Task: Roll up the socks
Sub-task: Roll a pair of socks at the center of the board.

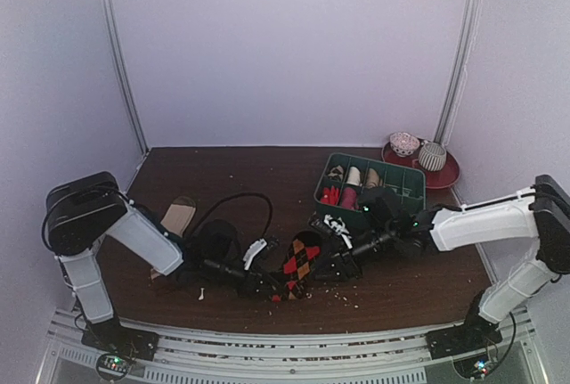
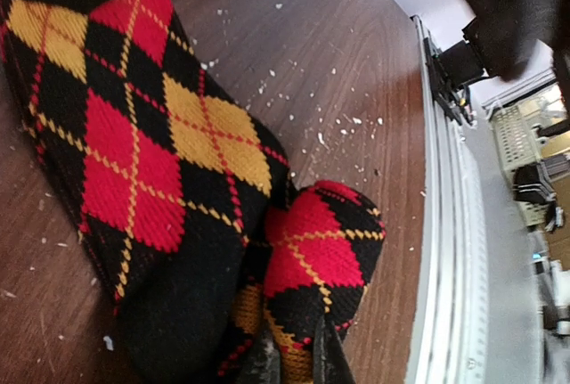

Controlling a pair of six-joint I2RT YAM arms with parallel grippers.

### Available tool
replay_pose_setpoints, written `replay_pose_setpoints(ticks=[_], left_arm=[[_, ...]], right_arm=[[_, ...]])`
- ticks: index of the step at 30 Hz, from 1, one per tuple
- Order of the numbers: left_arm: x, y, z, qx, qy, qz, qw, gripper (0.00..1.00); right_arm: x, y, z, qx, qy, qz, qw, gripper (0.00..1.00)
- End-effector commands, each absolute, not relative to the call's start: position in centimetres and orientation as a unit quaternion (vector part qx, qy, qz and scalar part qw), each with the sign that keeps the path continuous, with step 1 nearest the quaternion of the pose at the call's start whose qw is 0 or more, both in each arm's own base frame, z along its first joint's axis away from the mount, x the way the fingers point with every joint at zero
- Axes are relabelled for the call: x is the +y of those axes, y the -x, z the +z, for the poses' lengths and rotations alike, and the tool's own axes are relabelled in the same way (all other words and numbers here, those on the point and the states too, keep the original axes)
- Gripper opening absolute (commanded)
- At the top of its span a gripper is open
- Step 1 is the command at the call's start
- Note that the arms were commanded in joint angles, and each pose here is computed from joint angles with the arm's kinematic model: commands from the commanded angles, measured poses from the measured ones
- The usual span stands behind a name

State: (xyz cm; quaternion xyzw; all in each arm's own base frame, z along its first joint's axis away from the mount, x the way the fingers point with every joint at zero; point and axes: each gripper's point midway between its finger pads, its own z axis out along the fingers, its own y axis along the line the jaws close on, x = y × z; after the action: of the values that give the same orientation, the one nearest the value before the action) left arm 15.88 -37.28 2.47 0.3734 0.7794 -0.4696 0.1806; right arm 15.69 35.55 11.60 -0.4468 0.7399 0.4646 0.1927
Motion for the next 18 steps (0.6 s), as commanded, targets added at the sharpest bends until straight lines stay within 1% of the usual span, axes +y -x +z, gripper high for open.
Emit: replay_pose_setpoints(ticks=[1,4,6,12,18], left_arm=[[-33.6,-11.9,-3.3,0.851,-0.303,-0.429,-0.023,0.0],[-33.9,-11.8,-3.4,0.851,-0.308,-0.423,-0.044,0.0],[-33.9,-11.8,-3.6,0.852,-0.313,-0.416,-0.052,0.0],[-33.5,-11.9,-4.1,0.857,-0.31,-0.407,-0.06,0.0],[-33.0,-11.9,-4.6,0.86,-0.307,-0.403,-0.064,0.0]], right_arm=[[36.1,-17.6,13.1,0.682,0.51,0.352,0.389,0.39],[36.7,-16.7,12.2,0.652,0.566,0.261,0.432,0.41],[37.4,-16.1,11.6,0.636,0.592,0.235,0.437,0.42],[38.7,-15.5,8.1,0.614,0.649,0.19,0.408,0.43],[38.4,-15.6,4.1,0.627,0.669,0.165,0.364,0.43]])
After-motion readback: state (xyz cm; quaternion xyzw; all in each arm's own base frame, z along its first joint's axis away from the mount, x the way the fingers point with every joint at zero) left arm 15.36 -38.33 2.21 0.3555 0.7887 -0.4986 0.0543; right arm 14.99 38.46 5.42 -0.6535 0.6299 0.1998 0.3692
